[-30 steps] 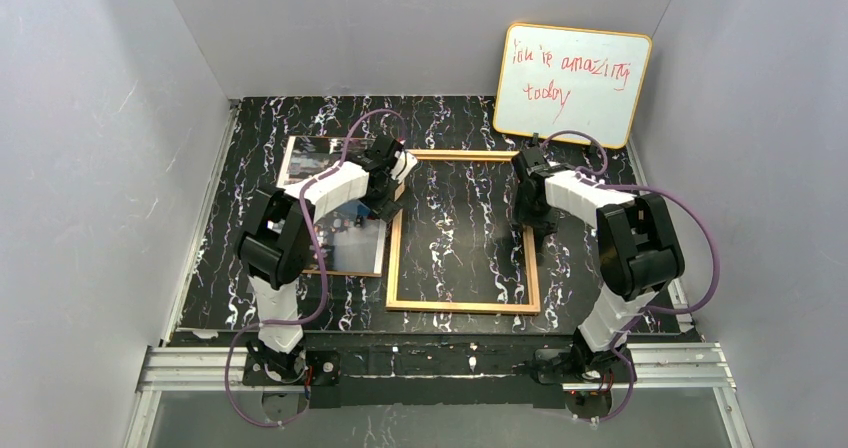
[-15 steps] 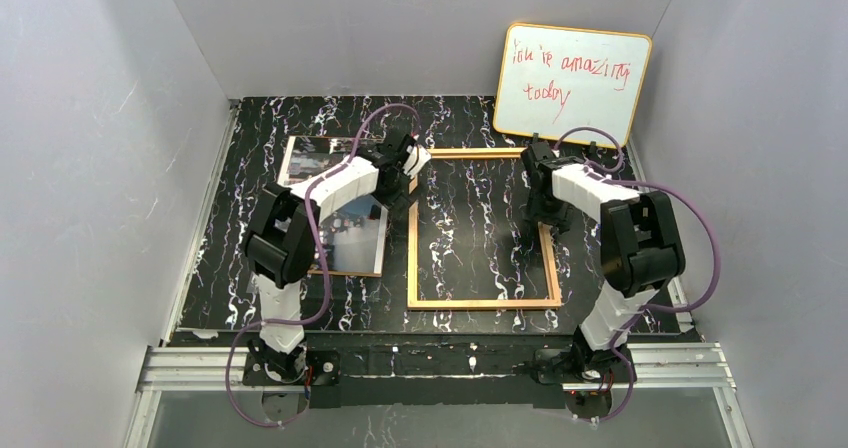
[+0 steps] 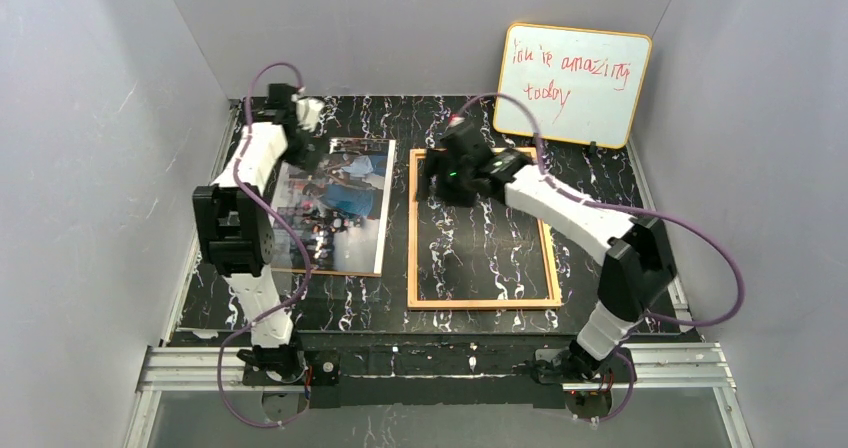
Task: Put the photo into the frame
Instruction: Pick up the photo frame item at the center of the board.
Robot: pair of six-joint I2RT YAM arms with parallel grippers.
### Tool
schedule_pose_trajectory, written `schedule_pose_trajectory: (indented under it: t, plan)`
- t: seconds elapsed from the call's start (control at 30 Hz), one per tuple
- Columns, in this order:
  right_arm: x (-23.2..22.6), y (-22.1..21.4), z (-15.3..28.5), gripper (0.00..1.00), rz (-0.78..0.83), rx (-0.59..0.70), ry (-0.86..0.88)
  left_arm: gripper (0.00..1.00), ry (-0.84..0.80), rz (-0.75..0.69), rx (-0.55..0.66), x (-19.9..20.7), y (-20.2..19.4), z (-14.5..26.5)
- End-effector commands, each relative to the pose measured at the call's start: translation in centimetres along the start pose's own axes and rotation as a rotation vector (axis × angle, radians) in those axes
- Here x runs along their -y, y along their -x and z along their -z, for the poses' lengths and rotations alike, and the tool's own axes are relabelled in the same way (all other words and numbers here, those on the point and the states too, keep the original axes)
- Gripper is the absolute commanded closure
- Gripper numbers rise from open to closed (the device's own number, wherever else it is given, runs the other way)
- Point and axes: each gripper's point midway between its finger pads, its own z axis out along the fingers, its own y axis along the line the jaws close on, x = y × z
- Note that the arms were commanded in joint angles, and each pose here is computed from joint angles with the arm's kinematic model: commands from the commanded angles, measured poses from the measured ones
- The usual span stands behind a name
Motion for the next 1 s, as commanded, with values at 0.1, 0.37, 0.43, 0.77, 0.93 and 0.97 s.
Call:
schedule_pose_trajectory:
  t: [0.1,0.37,0.43,0.77,0.93,0.97]
  plan:
    - [-10.2,-9.6,-2.3,0.22,-0.005,-0.287,0.232,0.02,0.090,0.039,-0.218,-8.4,-11.9,-0.2]
    - [-10.3,-15.9,-3.7,0.21,-0.007,-0.447,0.201,0.02,0.047,0.021,-0.274,-6.7,-17.4,-0.8]
    - [-10.1,-17.0,-3.9,0.21,-0.015,-0.478,0.206,0.02,0.028,0.019,-0.288,-5.9,-18.4,-1.0]
    - [-9.1,-21.8,-5.3,0.23,-0.068,-0.592,0.177,0.02,0.007,0.025,-0.316,-4.1,-20.7,-1.6]
    - [-9.1,-23.6,-6.5,0.25,-0.100,-0.631,0.197,0.02,0.017,0.073,-0.327,-3.3,-21.7,-2.0]
    - [-9.1,-23.7,-6.7,0.26,-0.105,-0.631,0.198,0.02,0.019,0.079,-0.328,-3.2,-21.8,-2.0]
